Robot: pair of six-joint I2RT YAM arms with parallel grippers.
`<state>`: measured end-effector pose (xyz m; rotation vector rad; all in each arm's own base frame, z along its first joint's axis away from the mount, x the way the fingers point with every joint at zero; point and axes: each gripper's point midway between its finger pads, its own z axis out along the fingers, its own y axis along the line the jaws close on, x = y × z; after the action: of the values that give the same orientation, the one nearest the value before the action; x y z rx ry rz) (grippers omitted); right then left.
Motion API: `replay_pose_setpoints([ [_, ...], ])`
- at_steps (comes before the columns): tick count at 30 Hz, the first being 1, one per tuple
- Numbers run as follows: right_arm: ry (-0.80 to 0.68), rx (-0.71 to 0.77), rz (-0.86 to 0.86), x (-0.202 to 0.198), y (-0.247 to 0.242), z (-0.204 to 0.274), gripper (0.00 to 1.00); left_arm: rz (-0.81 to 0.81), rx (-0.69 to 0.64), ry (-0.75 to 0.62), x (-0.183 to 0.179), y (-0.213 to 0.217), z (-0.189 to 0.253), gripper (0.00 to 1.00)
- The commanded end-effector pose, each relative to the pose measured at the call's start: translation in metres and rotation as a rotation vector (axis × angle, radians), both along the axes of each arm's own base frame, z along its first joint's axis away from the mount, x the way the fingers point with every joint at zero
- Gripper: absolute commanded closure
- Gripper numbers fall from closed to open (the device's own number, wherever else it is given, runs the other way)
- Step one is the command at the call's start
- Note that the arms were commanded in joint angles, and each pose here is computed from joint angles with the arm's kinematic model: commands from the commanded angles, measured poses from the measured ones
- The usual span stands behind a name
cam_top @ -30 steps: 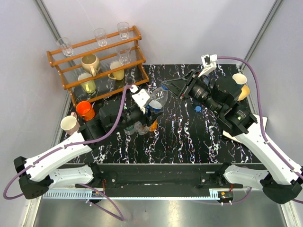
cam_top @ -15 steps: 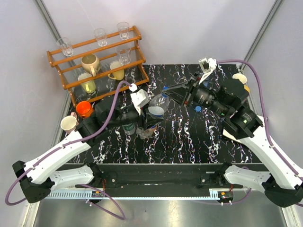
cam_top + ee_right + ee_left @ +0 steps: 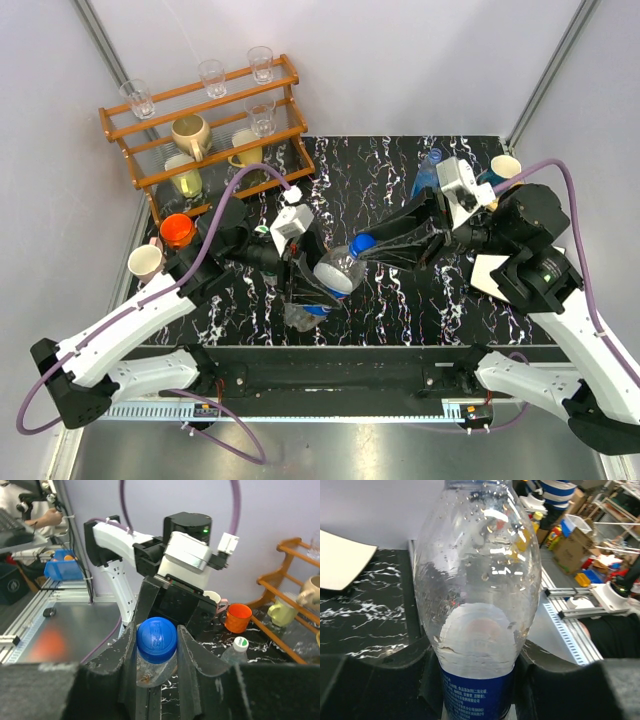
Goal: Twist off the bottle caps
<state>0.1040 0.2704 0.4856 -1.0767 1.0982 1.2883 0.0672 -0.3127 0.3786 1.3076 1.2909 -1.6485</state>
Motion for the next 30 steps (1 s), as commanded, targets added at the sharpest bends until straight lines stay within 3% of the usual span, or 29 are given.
replay_pose_setpoints([
  [1, -0.039, -0.093, 0.222, -0.036, -0.003, -0.025, 1.00, -0.084, -0.176, -0.102, -0.014, 0.010, 0.055, 0.54],
  [15, -0.149, -0.113, 0.248, -0.050, -0.015, -0.011, 1.00, -0.096, -0.135, -0.088, -0.012, 0.008, 0.041, 0.53],
  [24, -0.167, -0.161, 0.361, -0.071, -0.026, -0.013, 1.00, -0.149, -0.145, -0.070, -0.017, 0.008, 0.043, 0.53],
  [27, -0.185, -0.138, 0.231, -0.056, -0.024, -0.002, 1.00, -0.131, -0.135, -0.072, -0.014, 0.006, 0.040, 0.53],
  [28, -0.234, -0.087, 0.160, -0.051, -0.027, 0.011, 1.00, -0.127, -0.123, -0.066, -0.013, 0.006, 0.038, 0.53],
  [30, -0.198, -0.006, -0.051, -0.024, -0.031, 0.029, 1.00, -0.108, -0.118, -0.079, -0.010, 0.005, 0.035, 0.53],
])
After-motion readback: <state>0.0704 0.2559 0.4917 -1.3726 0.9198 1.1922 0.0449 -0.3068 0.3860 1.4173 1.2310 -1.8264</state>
